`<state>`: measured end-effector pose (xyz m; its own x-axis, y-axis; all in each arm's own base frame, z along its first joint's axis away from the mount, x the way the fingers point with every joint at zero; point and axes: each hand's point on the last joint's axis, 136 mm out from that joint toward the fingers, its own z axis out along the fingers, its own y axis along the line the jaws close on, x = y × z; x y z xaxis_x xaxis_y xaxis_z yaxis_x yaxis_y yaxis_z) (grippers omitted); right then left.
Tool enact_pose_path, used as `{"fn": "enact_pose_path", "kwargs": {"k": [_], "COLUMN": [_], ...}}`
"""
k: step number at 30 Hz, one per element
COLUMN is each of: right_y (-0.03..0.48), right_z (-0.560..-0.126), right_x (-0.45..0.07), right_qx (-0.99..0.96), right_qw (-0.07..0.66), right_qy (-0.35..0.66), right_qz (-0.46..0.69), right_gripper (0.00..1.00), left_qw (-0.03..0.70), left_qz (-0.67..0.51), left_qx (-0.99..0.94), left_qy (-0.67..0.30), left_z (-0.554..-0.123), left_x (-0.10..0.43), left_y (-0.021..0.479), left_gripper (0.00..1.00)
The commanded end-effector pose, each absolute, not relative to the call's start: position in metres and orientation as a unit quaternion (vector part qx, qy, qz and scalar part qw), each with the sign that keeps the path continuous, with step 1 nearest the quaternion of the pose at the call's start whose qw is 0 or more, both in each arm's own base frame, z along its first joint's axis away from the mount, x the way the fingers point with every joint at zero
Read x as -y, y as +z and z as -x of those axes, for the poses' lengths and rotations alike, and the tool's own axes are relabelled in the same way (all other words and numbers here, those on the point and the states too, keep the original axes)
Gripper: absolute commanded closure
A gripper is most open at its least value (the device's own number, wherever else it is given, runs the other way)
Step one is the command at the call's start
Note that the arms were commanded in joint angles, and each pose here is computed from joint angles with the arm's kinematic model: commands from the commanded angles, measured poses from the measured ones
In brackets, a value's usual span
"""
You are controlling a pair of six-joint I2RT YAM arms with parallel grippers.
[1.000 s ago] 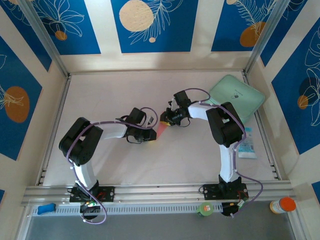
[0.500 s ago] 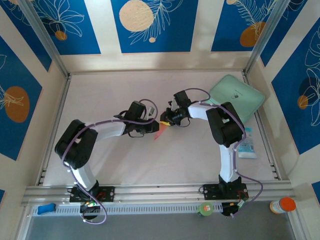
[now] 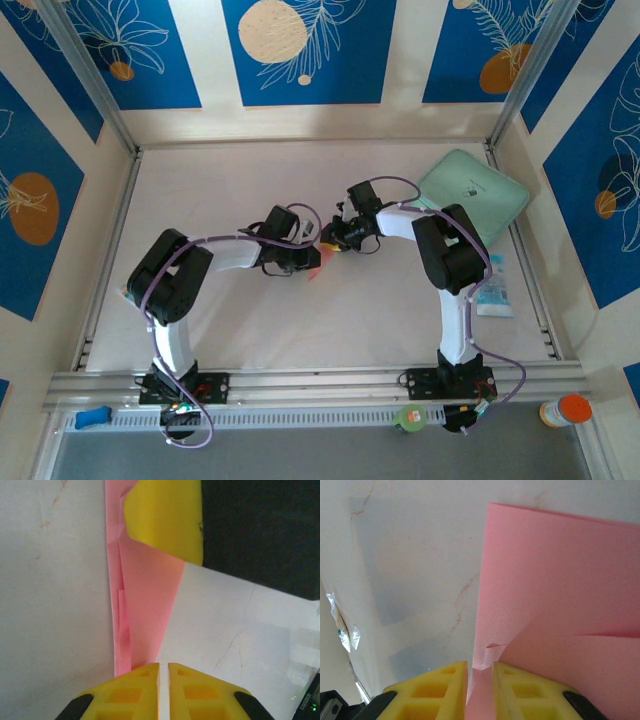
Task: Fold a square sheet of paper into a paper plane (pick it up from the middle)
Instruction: Fold the wing for the fifth time at the center of the table.
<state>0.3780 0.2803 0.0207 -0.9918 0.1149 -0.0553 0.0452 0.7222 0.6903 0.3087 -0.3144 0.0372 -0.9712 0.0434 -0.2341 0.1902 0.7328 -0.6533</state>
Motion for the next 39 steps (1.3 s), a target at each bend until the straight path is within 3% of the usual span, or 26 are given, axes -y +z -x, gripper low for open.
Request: {"fn": "enact_pose_path", "kwargs": {"k": [1, 13, 23, 39], "right_y": [-0.010, -0.011, -0.012, -0.012], "right_z": [-0.367, -0.367, -0.366, -0.365], "right_x": [-0.265, -0.264, -0.263, -0.262], "right_qx": [-0.944, -0.945, -0.946, -0.946], "right_qw": [0.020, 0.019, 0.018, 0.015], "right_qy": [0.322, 0.320, 0.318, 0.317], "right_qz": [-0.060, -0.062, -0.064, -0.066], "right_gripper": [0.79, 0.79, 0.79, 0.79], "left_qw": [0.076, 0.059, 0.098, 0.053], "left_qz": [-0.073, -0.071, -0.089, -0.079], "left_qx": [-0.931, -0.943, -0.930, -0.947], "left_qy": [-0.349, -0.319, -0.343, -0.306], "left_z": [-0.297, -0.287, -0.297, -0.280], "left_x": [0.315, 0.304, 0.318, 0.308], "left_y": [0.027, 0.012, 0.051, 0.008], "left_gripper": [0.88, 0.91, 0.88, 0.90]}}
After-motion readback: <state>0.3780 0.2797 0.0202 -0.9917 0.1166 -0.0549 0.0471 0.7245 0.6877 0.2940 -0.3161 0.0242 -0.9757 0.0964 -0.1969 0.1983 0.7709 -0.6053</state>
